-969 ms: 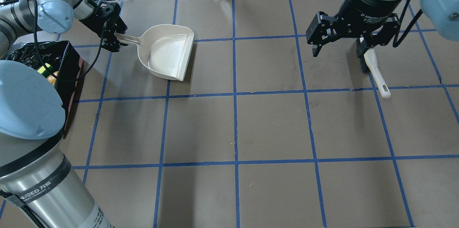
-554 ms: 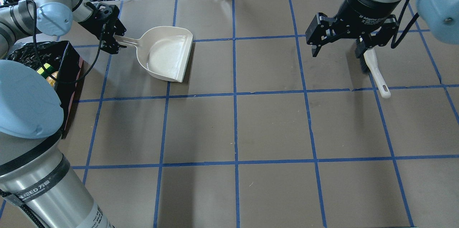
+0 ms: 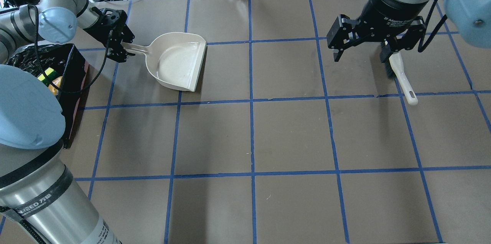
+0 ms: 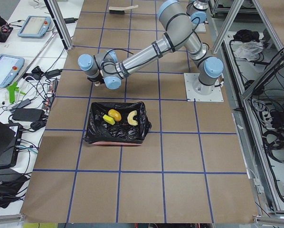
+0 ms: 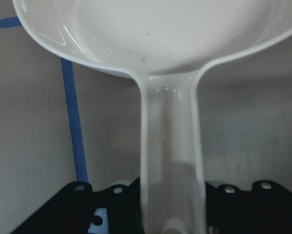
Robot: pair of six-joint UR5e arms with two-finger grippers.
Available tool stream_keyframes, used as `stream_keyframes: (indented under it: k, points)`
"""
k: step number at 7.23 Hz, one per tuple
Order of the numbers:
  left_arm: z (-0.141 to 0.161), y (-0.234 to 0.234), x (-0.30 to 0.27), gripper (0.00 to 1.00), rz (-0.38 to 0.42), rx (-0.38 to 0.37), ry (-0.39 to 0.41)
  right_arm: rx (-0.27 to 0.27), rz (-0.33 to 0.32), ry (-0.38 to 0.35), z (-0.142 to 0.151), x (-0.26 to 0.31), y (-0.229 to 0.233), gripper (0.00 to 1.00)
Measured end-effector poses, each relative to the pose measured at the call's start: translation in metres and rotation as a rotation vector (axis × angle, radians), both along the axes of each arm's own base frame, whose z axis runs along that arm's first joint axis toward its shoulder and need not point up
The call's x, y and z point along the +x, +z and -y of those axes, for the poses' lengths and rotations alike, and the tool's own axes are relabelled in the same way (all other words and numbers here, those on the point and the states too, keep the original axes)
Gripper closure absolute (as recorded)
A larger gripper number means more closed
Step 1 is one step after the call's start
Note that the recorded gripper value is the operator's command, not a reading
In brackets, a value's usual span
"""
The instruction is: Sweep and dump trash into bin
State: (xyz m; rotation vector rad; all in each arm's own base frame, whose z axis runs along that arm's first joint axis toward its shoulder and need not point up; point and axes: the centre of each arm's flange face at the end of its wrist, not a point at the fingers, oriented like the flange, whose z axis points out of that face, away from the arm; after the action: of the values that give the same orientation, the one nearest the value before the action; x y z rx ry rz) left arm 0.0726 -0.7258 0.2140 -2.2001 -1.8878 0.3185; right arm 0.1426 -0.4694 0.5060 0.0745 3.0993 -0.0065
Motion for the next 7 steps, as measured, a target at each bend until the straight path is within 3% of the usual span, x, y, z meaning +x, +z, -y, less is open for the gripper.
stream_keyframes:
  k: [7]
  points:
    - [-0.0002, -0.0069, 0.0073, 1.0, -0.008, 0.005, 0.007, 0.01, 0.002, -0.001, -0.0007, -0.0004, -0.0092, 0.0]
